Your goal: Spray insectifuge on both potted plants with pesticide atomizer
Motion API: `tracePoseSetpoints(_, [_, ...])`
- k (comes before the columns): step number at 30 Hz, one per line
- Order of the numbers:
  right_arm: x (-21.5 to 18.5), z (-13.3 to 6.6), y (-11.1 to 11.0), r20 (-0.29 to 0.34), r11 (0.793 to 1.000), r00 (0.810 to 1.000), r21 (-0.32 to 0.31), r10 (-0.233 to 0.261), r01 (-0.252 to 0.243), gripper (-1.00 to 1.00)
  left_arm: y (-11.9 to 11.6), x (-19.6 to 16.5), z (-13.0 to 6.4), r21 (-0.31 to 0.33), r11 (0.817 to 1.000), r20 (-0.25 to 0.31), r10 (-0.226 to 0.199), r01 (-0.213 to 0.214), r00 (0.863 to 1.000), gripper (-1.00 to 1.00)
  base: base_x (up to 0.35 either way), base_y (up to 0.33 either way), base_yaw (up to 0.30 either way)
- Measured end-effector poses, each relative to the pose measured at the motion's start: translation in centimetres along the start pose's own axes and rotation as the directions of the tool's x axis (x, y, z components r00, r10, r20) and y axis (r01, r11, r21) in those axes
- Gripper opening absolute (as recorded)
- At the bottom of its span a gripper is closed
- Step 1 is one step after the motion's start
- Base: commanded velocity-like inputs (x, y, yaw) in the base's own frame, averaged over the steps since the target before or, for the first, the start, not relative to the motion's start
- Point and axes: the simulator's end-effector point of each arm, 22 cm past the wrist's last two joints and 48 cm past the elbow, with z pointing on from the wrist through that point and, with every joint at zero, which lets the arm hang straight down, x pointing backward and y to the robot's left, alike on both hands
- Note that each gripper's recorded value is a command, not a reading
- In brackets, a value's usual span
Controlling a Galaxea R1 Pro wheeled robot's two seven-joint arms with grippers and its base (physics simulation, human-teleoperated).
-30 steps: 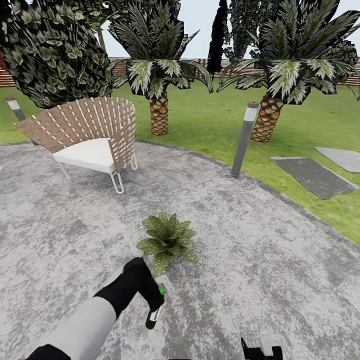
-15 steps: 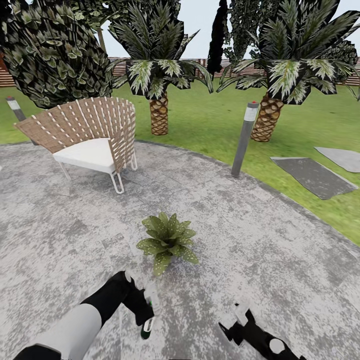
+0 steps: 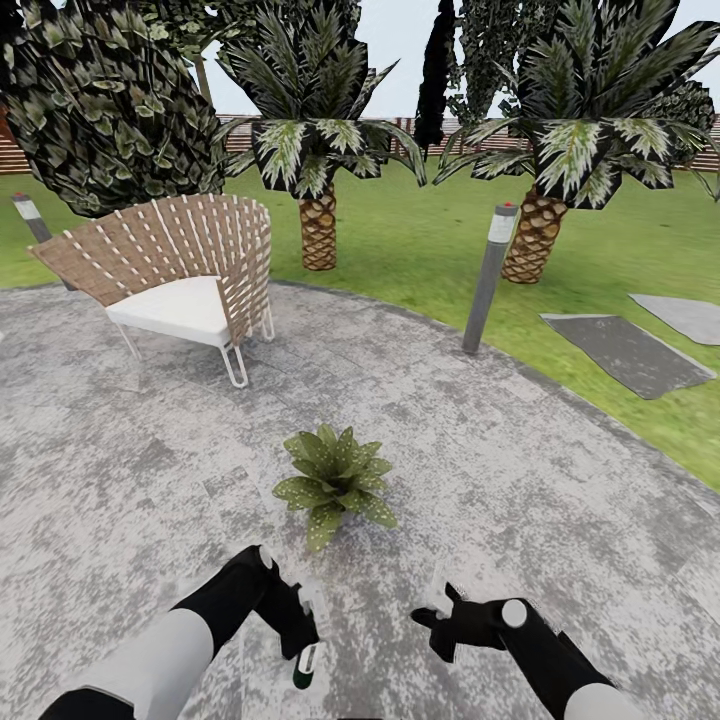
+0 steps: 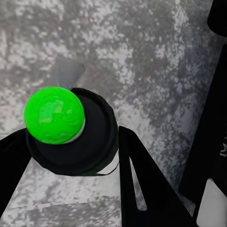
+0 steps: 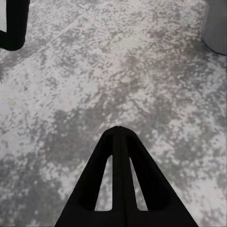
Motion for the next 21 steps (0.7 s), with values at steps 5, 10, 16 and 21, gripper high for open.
tracePoseSetpoints(5, [-1.6,1.0,3.0,0.019,0.994,1.000,-0.104,-0.015,0.017,-1.00,-0.5,-1.0,0.3,0.009,1.000,0.019,0.029,-0.029,0.999,-1.00,0.000,0.000,0.000])
tracePoseSetpoints(10, [-3.1,1.4,3.4,0.039,0.991,0.999,-0.131,-0.024,0.028,-1.00,-0.5,-2.0,0.3,0.001,0.994,0.066,0.106,-0.107,0.992,-1.00,0.000,0.000,0.000])
tracePoseSetpoints(16, [-5.5,2.3,3.6,0.073,0.990,0.997,-0.138,-0.031,0.041,-1.00,-0.8,-1.2,0.9,0.004,0.995,0.052,0.102,-0.102,0.993,-1.00,0.000,0.000,0.000])
tracePoseSetpoints(21, [-6.3,2.6,3.3,0.068,0.990,0.998,-0.137,-0.015,0.024,-1.00,-1.0,-1.0,1.1,0.010,0.995,0.050,0.097,-0.098,0.994,-1.00,0.000,0.000,0.000])
